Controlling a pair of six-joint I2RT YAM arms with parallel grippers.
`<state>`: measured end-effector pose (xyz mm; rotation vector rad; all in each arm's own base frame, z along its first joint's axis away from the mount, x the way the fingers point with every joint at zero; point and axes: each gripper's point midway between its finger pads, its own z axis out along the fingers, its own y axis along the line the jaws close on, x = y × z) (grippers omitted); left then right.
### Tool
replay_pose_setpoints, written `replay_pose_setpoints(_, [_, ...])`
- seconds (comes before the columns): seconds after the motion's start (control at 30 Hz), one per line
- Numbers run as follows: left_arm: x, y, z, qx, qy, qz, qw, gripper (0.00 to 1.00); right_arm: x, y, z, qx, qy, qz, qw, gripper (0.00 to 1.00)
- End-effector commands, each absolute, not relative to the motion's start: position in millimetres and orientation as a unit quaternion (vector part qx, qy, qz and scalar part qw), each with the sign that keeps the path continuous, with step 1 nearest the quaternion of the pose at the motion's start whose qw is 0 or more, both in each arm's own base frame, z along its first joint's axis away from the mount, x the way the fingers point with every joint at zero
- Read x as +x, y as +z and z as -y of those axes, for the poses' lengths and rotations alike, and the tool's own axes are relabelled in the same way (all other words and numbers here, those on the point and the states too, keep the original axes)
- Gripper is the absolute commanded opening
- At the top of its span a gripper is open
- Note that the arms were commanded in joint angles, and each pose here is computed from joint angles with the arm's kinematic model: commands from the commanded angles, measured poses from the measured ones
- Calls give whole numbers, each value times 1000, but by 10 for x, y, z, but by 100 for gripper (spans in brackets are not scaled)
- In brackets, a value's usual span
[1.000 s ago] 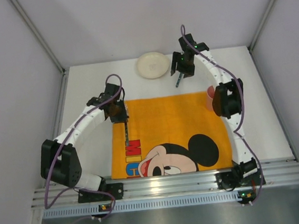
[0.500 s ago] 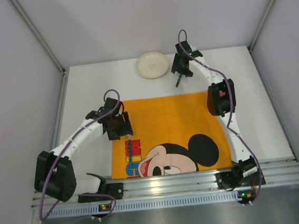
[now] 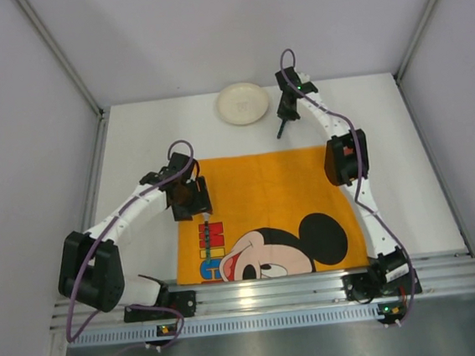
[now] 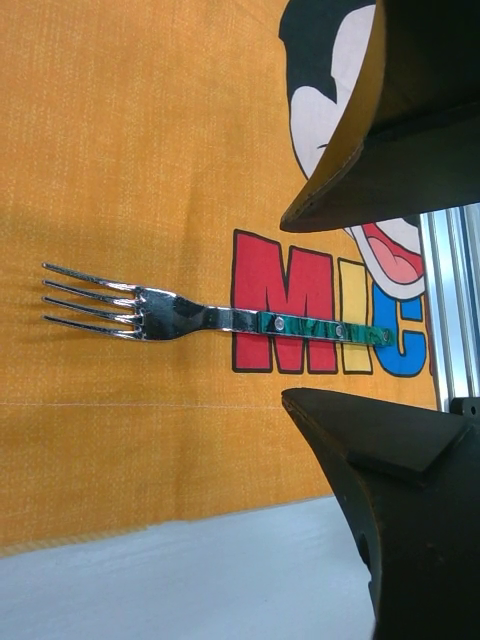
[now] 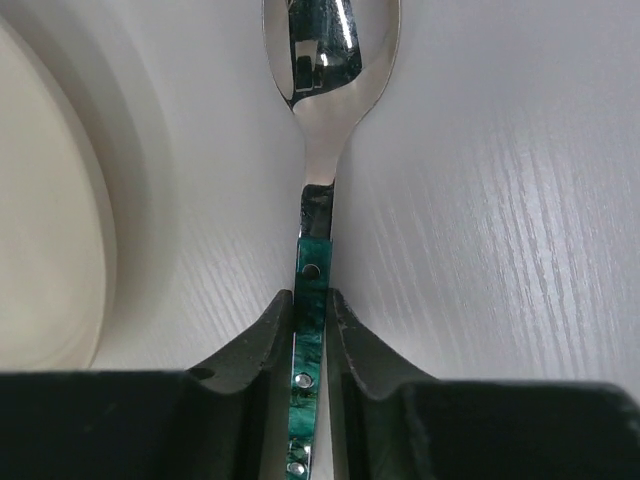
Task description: Set the dinner table for one person
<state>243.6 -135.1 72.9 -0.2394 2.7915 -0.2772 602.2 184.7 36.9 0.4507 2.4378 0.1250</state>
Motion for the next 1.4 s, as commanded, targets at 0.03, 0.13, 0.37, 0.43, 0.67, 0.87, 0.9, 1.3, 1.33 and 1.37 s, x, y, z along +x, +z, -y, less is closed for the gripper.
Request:
replay_pose_setpoints(0.03, [2550, 869, 1417, -71, -109, -975, 181, 68, 5833, 137, -1873, 158, 14, -944, 289, 11])
replay_pose_setpoints(0.13, [2543, 866, 1410, -67, -108, -975, 180, 68, 5772, 107, -1841, 157, 3, -947, 279, 3])
replay_pose_setpoints(0.37, [2559, 909, 1399, -59, -106, -975, 188, 68, 5855, 368, -1913, 136, 68, -944, 293, 0])
replay_pose_setpoints(0.43, [2593, 941, 1413, -58, -108, -974, 192, 68, 5885, 733, -1987, 120, 95, -935, 320, 0])
replay_pose_setpoints(0.67, [2896, 1010, 1469, -52, -97, -970, 215, 68, 5665, 2193, -2211, 65, 175, -894, 406, 0])
replay_pose_setpoints(0.87, [3466, 1084, 1699, -52, -111, -963, 242, 69, 4572, 2576, -2157, 9, 175, -907, 383, 0])
replay_pose_setpoints(0.9, [3563, 1086, 1743, -56, -116, -961, 245, 69, 4298, 2172, -2048, 9, 154, -928, 338, 0])
replay_pose_setpoints(1.3, [5352, 1450, 1991, -151, -138, -890, 407, 63, 2431, 1436, -1247, 49, 124, -952, 274, 0])
replay_pose_setpoints(1.33, [5427, 1434, 2026, -152, -142, -890, 405, 63, 2384, 1414, -1222, 54, 124, -952, 274, 0])
replay_pose_setpoints(1.37, [5552, 1576, 2092, -152, -158, -882, 418, 63, 2306, 1296, -1197, 60, 120, -956, 260, 0])
